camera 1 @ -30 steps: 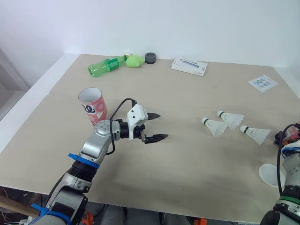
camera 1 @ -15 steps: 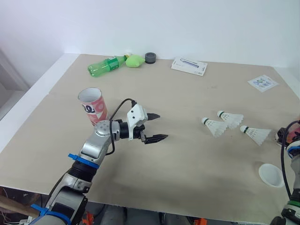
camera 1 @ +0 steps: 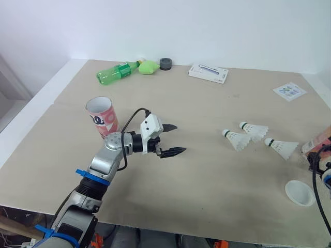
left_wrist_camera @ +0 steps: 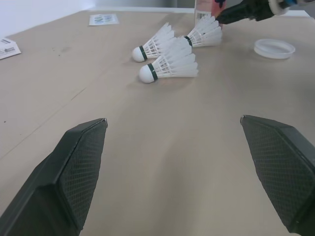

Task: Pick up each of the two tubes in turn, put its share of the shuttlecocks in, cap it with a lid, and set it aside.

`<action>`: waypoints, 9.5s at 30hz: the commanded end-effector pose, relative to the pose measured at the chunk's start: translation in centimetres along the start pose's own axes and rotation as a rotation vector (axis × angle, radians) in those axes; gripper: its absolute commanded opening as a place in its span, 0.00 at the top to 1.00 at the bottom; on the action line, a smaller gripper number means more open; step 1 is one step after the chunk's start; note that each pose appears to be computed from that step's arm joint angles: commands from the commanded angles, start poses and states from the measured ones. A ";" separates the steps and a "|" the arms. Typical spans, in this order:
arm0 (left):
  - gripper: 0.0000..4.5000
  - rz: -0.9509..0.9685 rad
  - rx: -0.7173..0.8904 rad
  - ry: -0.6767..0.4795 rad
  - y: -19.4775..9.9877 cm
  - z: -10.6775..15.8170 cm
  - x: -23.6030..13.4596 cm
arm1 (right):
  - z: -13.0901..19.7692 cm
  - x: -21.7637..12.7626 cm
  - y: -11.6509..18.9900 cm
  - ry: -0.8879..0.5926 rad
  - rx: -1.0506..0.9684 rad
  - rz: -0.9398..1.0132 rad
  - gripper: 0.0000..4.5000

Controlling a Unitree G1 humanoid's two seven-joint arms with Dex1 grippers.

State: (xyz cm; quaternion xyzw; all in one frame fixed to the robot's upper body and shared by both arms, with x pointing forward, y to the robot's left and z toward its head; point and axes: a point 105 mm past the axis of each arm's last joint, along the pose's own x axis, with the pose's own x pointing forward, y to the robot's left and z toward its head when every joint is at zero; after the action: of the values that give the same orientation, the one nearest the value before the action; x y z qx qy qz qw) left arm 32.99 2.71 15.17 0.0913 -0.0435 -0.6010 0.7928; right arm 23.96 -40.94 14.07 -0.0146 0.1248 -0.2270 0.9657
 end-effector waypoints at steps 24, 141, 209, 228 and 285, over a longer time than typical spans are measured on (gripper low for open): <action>0.00 0.315 -0.168 0.095 -5.9 -3.4 -12.8 | 4.0 -12.2 23.6 -0.175 -0.398 1.511 0.02; 0.37 0.095 0.026 0.127 -1.3 -5.4 -8.3 | 3.8 -10.2 25.8 -0.306 -0.475 1.297 0.00; 0.37 -0.373 0.142 0.525 -1.0 -2.9 -1.7 | 0.2 -1.1 15.8 -0.033 -0.312 0.998 0.00; 0.38 -0.383 0.127 0.528 -0.9 -2.2 -0.8 | -0.4 1.3 17.2 -0.078 -0.253 0.923 0.58; 0.38 -0.460 0.122 0.482 -3.0 -2.3 1.6 | 12.2 -12.7 18.2 -0.354 -0.755 1.357 0.25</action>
State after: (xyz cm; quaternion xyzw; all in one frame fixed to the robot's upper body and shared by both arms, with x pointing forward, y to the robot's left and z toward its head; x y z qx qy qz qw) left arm 31.54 1.43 12.47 0.2840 0.1394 -0.7084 0.6310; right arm 24.33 -19.26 26.27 -0.2840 0.0352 0.4867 0.8254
